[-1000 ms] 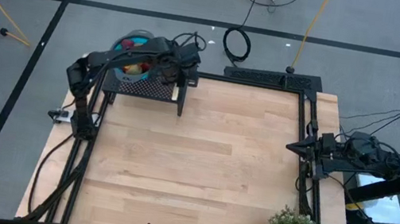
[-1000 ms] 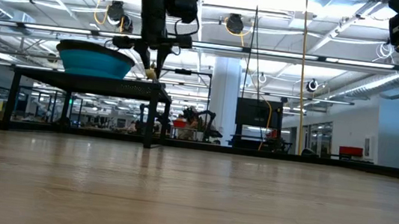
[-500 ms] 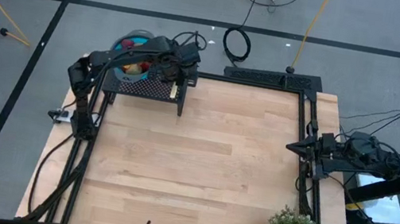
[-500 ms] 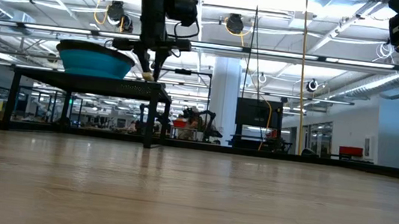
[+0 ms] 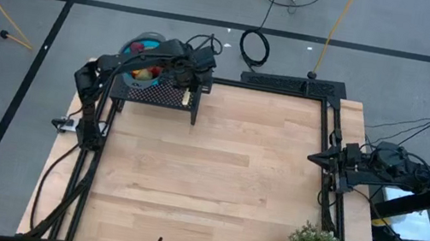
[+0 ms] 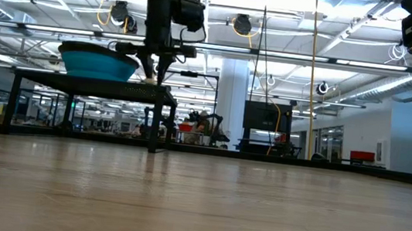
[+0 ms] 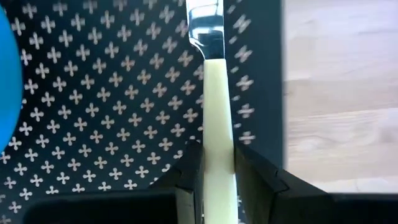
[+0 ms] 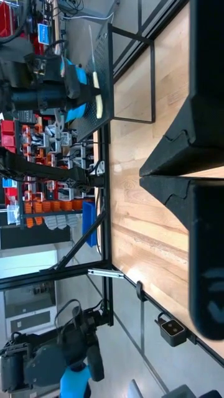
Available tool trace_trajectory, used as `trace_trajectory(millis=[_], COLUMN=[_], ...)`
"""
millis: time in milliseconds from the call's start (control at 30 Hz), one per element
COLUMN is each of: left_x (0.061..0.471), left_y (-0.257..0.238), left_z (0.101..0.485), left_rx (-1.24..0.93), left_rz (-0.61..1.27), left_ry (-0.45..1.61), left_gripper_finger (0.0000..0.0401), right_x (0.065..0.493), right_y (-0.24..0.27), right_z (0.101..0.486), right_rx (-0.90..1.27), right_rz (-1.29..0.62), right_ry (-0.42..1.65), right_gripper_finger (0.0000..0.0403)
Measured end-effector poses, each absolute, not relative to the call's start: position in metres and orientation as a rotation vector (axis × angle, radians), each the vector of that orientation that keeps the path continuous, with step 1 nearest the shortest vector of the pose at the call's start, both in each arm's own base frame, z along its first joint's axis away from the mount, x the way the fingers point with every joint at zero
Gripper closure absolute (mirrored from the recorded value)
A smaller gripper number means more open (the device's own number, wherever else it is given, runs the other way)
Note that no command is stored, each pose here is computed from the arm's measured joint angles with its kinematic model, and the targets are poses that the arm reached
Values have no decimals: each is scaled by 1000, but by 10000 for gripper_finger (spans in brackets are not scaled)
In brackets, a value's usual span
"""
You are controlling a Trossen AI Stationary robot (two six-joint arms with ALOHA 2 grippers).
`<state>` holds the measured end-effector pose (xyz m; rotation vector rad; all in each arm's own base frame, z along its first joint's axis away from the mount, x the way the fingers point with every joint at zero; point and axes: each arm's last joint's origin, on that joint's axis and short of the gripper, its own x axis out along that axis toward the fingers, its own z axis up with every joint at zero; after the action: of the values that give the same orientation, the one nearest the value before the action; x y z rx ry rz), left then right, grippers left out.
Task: Pick & Place Fruit
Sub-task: Put the yellow table knife on the shelf
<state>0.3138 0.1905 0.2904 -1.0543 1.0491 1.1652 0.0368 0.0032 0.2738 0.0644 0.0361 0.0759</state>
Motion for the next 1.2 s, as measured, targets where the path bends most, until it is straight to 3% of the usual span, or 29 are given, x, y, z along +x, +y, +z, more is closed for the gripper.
trace_trajectory(millis=[900, 1200], left_x=[318, 317], left_y=[192, 193], left_z=[281, 282], left_rx=[-1075, -1075], left_rz=[1166, 1167], left_ry=[1079, 1080], left_gripper_finger=[328, 265], right_x=[37, 37], right_y=[3, 3], right_z=[273, 273], right_rx=[90, 90], right_rz=[79, 79], right_ry=[41, 41], right_gripper_finger=[403, 403])
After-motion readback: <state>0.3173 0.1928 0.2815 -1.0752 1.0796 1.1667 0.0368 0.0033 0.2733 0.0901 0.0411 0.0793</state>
